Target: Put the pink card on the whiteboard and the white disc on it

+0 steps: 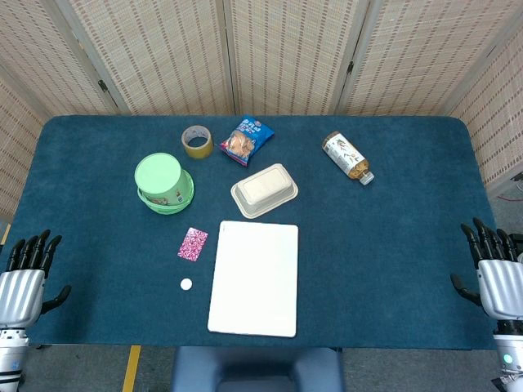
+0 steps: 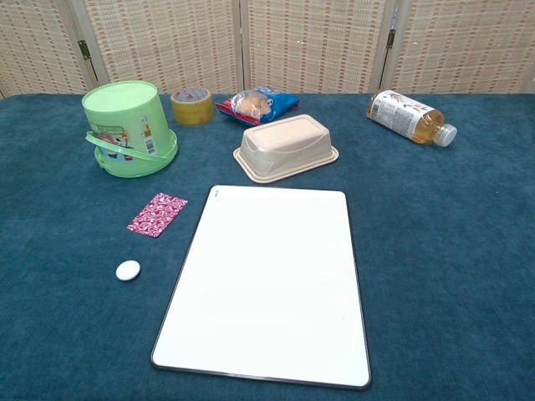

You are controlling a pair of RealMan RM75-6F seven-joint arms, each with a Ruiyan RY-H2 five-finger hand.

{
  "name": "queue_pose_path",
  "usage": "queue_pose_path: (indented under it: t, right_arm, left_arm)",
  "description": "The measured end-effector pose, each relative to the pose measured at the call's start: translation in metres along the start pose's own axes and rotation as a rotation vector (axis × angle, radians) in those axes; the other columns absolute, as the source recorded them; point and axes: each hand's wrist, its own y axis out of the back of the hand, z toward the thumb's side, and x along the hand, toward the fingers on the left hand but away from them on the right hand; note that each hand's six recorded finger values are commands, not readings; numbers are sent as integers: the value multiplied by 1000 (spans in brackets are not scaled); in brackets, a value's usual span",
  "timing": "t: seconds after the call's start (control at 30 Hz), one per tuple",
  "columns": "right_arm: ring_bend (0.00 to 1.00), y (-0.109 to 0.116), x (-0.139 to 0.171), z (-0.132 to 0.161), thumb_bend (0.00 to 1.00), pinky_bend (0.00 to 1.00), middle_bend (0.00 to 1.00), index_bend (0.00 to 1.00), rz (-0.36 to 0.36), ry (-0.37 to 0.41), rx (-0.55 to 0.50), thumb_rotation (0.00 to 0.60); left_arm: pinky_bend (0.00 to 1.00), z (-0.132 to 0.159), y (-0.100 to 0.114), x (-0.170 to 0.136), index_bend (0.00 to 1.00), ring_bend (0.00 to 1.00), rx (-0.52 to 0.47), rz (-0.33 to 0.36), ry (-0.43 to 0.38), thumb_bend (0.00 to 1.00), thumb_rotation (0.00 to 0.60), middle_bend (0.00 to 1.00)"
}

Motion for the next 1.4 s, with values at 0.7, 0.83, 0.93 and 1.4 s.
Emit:
queue_pose_path:
  t: [0.7, 0.83, 0.93, 1.4]
  right_arm:
    - [76, 3, 0, -3, 311, 0, 30, 11, -9, 2, -5, 600]
    - [77, 4, 0, -3, 311, 0, 30, 12, -13, 3, -7, 600]
    - [76, 4, 1, -4, 310, 0, 30, 12, -15, 0, -6, 600]
    - [78, 11, 5, -10, 310, 0, 30, 12, -31, -10, -6, 600]
  left_arm:
    - [0, 18, 5, 9, 114, 53, 4, 22, -84, 309, 600, 71]
    - [0, 33, 10, 18, 138, 68, 2, 30, -144, 320, 600, 93]
    - [0, 46, 12, 25, 159, 82, 4, 31, -196, 322, 600, 110]
    - [0, 132, 5, 71, 186, 93, 99, -17, -464, 330, 600, 125]
